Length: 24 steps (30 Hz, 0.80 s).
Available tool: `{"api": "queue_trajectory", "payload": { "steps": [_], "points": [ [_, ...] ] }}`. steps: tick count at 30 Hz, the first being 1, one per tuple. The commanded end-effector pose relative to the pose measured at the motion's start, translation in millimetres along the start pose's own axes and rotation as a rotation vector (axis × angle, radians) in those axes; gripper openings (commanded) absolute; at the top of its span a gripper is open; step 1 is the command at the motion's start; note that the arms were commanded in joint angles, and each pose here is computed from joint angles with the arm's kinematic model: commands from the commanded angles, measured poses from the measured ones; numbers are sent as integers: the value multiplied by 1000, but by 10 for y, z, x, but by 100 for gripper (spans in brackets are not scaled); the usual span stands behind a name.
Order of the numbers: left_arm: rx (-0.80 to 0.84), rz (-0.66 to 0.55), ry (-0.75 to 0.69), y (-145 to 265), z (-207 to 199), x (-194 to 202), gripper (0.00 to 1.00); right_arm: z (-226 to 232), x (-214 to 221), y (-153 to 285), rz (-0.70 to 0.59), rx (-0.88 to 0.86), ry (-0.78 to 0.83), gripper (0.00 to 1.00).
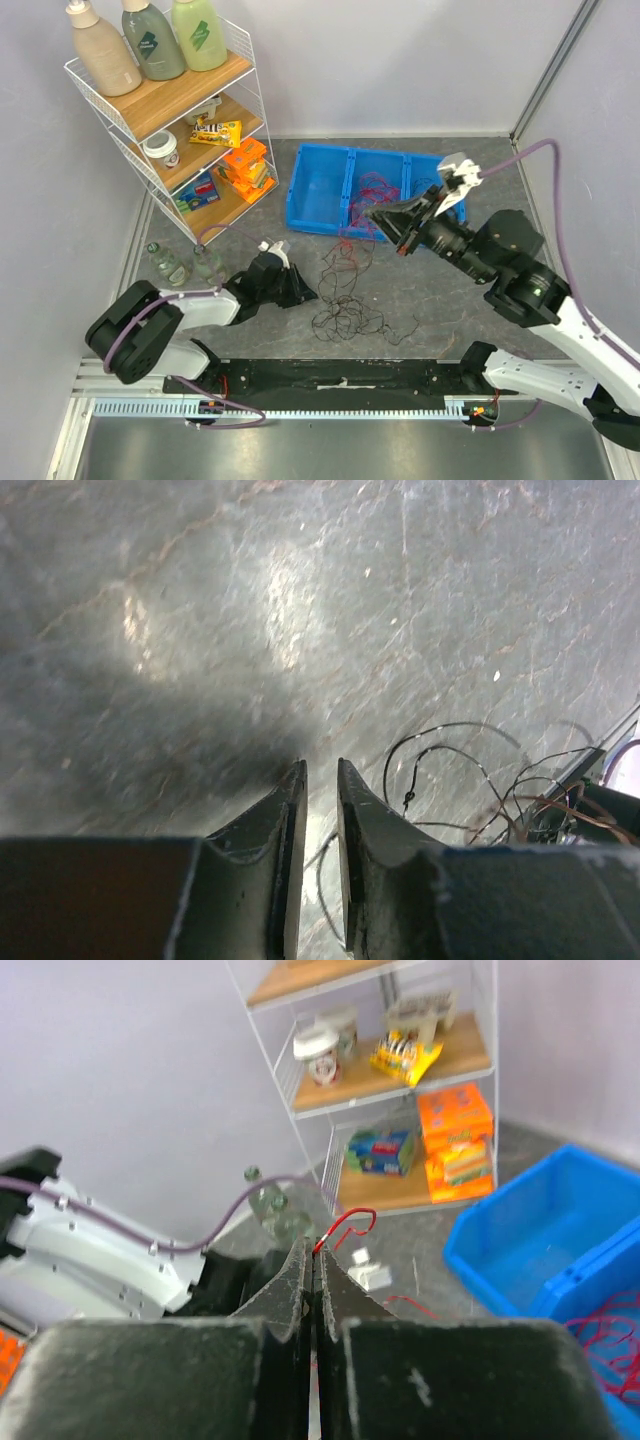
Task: Untangle the cables
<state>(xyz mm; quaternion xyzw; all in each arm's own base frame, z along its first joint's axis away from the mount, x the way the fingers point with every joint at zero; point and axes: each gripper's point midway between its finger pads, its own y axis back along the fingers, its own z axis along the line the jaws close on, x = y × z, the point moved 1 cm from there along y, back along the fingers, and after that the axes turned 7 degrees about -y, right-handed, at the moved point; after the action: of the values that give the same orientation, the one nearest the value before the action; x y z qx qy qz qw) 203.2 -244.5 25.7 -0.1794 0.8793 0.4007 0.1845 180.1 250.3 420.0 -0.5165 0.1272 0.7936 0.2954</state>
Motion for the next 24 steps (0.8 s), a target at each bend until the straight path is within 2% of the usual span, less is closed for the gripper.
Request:
{"api": "queue_trajectory", "payload": {
  "steps": [1,4,6,11,13,14,19,24],
  "points": [
    [-38,-21,-2,164,118,73,25,16,-470,98,-94,71,74,0],
    [-47,-56,-31,271,103,1,26,76,-681,166,-147,72,92,0],
    [-20,-83,-61,355,9,-78,33,42,-693,152,-152,92,96,0],
    [262,-211,-234,731,-663,-388,62,-60,-252,2,-42,81,51,0],
    [362,-277,-291,931,-901,-494,84,-74,-170,-7,-33,75,29,0],
    [403,-307,-319,1024,-1002,-539,88,-74,-150,-7,-32,72,22,0],
    [499,-384,-421,1269,-1322,-720,90,79,-179,10,-31,-1,-16,0],
    [591,-363,-516,1268,-1679,-753,90,185,-222,40,-34,-46,-45,0]
  ]
}}
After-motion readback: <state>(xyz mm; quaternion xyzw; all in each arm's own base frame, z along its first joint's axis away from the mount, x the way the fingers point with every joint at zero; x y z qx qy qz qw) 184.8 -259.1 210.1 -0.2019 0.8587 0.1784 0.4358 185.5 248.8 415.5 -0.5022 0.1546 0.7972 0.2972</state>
